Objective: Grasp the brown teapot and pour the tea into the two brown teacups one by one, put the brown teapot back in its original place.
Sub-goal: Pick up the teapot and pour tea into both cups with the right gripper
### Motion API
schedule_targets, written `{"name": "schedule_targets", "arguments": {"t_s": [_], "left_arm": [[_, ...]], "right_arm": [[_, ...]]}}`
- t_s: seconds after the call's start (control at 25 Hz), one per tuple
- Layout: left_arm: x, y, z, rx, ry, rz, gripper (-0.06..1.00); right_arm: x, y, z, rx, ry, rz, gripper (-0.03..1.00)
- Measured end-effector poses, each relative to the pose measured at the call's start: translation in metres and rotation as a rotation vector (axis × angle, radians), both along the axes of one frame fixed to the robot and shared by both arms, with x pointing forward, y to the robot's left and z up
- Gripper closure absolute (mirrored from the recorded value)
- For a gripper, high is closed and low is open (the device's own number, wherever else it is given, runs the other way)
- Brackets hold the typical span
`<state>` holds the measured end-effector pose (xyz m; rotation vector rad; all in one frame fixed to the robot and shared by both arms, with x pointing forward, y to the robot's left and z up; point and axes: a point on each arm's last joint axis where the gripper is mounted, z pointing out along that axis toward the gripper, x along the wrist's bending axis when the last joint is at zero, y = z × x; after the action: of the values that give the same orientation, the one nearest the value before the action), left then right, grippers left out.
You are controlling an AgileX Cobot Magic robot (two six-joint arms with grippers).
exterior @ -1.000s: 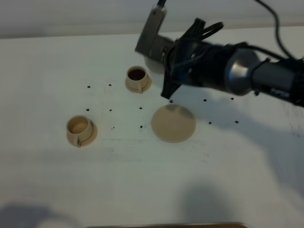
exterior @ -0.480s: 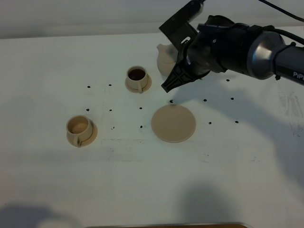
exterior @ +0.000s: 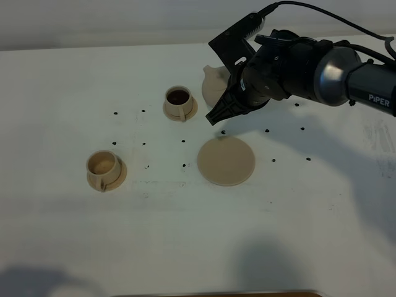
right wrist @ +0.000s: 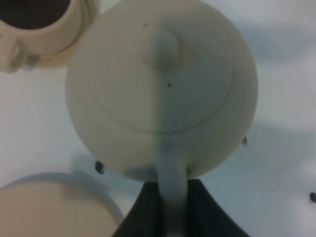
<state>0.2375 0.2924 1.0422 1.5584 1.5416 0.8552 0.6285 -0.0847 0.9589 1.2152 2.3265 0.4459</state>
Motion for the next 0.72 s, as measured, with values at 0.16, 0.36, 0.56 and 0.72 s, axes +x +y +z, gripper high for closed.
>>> {"name": "schedule_targets", "arguments": {"t_s": [0.16, 0.36, 0.56, 0.72], "left_arm": [[0.0, 0.0, 0.0, 0.0, 0.0, 0.0, 0.46], [0.0, 0.0, 0.0, 0.0, 0.0, 0.0, 0.46], [0.0, 0.0, 0.0, 0.0, 0.0, 0.0, 0.46], [0.0, 0.0, 0.0, 0.0, 0.001, 0.0, 0.46]], "right_arm": [[0.002, 0.003, -0.013, 0.019, 0.018, -0.002, 0.88], [0.004, 0.005, -0.029, 0.012, 0.042, 0.0, 0.88], [0.005, 0.008, -0.039, 0.029, 0.05, 0.002, 0.88], [0.006, 0.009, -0.042, 0.033, 0.049, 0.005, 0.88]]}}
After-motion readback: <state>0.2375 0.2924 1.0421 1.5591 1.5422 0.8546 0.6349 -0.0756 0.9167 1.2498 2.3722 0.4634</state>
